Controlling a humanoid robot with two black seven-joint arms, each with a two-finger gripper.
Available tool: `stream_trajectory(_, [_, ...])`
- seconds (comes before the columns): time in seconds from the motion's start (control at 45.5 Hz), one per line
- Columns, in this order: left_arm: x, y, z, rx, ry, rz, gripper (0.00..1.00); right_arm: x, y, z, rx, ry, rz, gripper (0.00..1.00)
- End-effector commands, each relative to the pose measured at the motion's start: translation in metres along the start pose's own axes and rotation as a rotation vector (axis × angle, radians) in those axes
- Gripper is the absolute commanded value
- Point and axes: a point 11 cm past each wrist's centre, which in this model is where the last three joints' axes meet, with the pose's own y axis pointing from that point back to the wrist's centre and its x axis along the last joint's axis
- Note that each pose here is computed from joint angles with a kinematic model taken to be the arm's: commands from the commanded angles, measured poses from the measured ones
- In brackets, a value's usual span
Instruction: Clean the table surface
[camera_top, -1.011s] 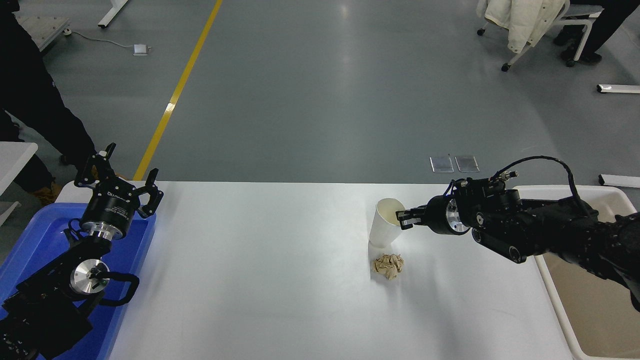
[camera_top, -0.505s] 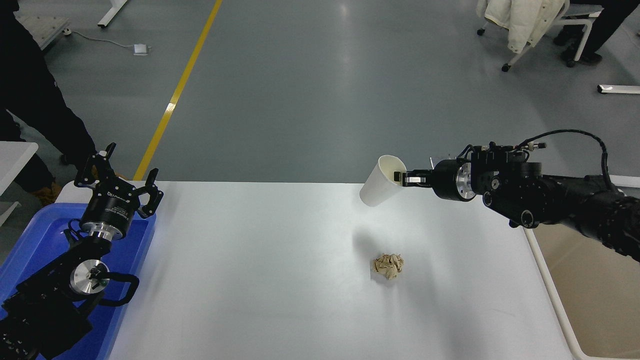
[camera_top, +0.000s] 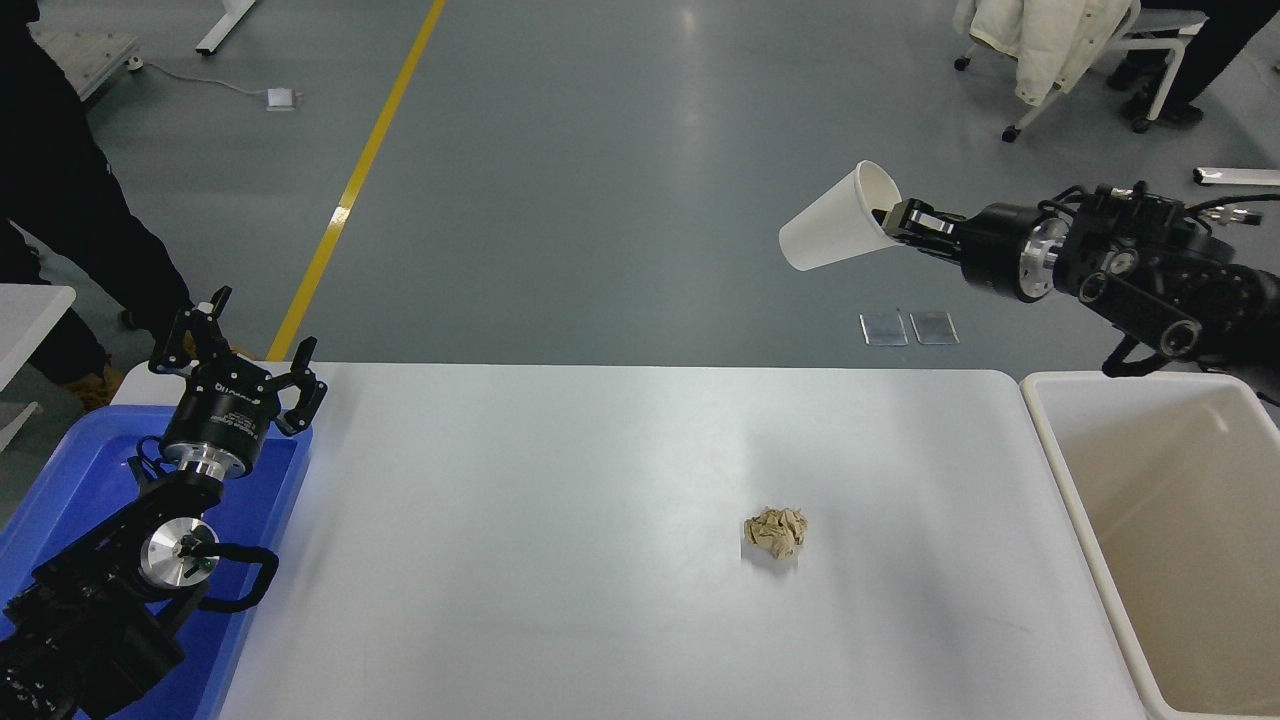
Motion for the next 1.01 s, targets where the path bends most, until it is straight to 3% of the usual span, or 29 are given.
stream_trajectory(0.0, [0.000,0.000,0.000,0.000,-0.001,0.000,1.00,0.063,0.043,0.051,-0.124,-0.077,0.234,0.00])
stream_trajectory(0.593, [0.000,0.000,0.000,0.000,0.000,-0.002,1.00,0.084,0.142,0.159,-0.508,-0.147,0.488,0.00])
stream_trajectory(0.989, [0.000,0.000,0.000,0.000,0.000,-0.002,1.00,0.035,0.208,0.231,-0.757,-0.096,0.465,0.00])
